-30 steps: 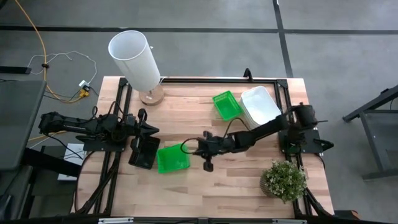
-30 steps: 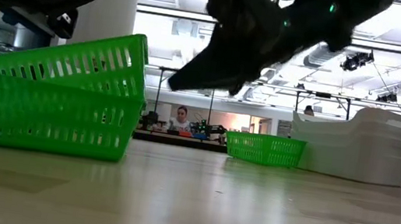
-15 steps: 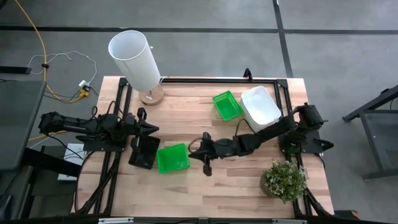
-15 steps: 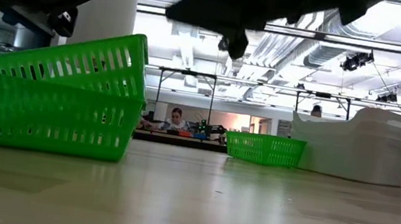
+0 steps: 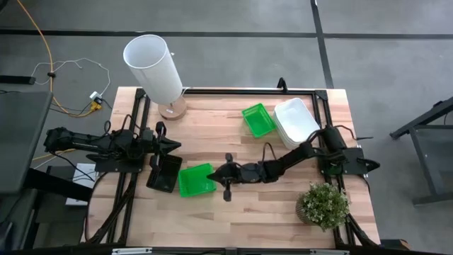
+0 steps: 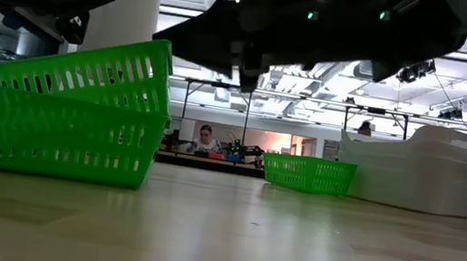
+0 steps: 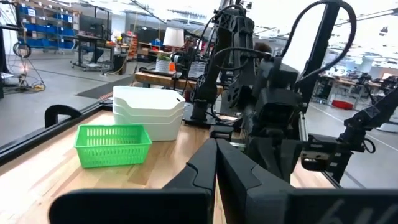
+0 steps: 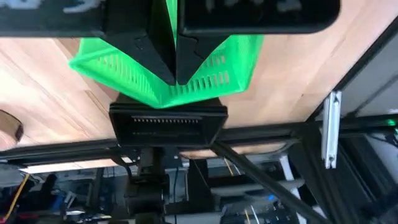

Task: Stack baskets by color
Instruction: Stack the bottom green bin into the middle green bin, then stack the top green bin into the bottom stacked green bins

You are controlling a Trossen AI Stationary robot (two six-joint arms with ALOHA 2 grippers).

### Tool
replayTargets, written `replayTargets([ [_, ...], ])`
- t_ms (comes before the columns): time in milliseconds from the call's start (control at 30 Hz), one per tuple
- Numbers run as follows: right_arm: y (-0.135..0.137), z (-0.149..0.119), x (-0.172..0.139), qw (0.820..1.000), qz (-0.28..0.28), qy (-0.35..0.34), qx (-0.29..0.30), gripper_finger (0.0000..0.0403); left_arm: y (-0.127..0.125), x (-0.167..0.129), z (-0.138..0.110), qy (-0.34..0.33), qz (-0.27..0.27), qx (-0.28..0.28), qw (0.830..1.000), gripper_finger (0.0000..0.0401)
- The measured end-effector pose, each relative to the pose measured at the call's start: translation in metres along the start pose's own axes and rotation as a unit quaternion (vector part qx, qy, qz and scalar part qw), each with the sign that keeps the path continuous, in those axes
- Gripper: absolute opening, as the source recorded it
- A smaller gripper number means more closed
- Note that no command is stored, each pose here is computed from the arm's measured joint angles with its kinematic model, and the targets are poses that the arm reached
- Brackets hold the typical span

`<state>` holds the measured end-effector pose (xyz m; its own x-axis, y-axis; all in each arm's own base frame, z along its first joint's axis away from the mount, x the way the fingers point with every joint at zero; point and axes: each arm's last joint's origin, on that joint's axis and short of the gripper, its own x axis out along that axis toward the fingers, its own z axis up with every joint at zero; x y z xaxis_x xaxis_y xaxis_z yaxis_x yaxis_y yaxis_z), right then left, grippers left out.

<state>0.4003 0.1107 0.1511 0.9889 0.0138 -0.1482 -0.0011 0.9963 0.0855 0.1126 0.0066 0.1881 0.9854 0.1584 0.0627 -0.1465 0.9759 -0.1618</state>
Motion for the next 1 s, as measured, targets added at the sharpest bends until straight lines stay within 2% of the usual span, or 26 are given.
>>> replayTargets([
  [500,-0.006,-0.006,0.002,1.0,0.007,0.026,0.011,0.0,0.0,0.0,0.0,0.001,-0.001,-0.001,1.0,0.0],
  [733,-0.006,-0.002,0.002,1.0,0.009,0.009,-0.003,0.0,0.0,0.0,0.0,0.001,-0.001,0.0,1.0,0.0],
  [833,-0.005,0.013,-0.003,0.999,0.006,-0.008,-0.032,0.0,0.0,0.0,0.0,0.001,-0.001,0.0,1.0,0.0],
  [1000,-0.01,0.05,-0.023,0.994,-0.065,0.012,-0.091,0.0,0.0,0.0,-0.001,0.004,-0.007,0.0,1.0,0.0],
])
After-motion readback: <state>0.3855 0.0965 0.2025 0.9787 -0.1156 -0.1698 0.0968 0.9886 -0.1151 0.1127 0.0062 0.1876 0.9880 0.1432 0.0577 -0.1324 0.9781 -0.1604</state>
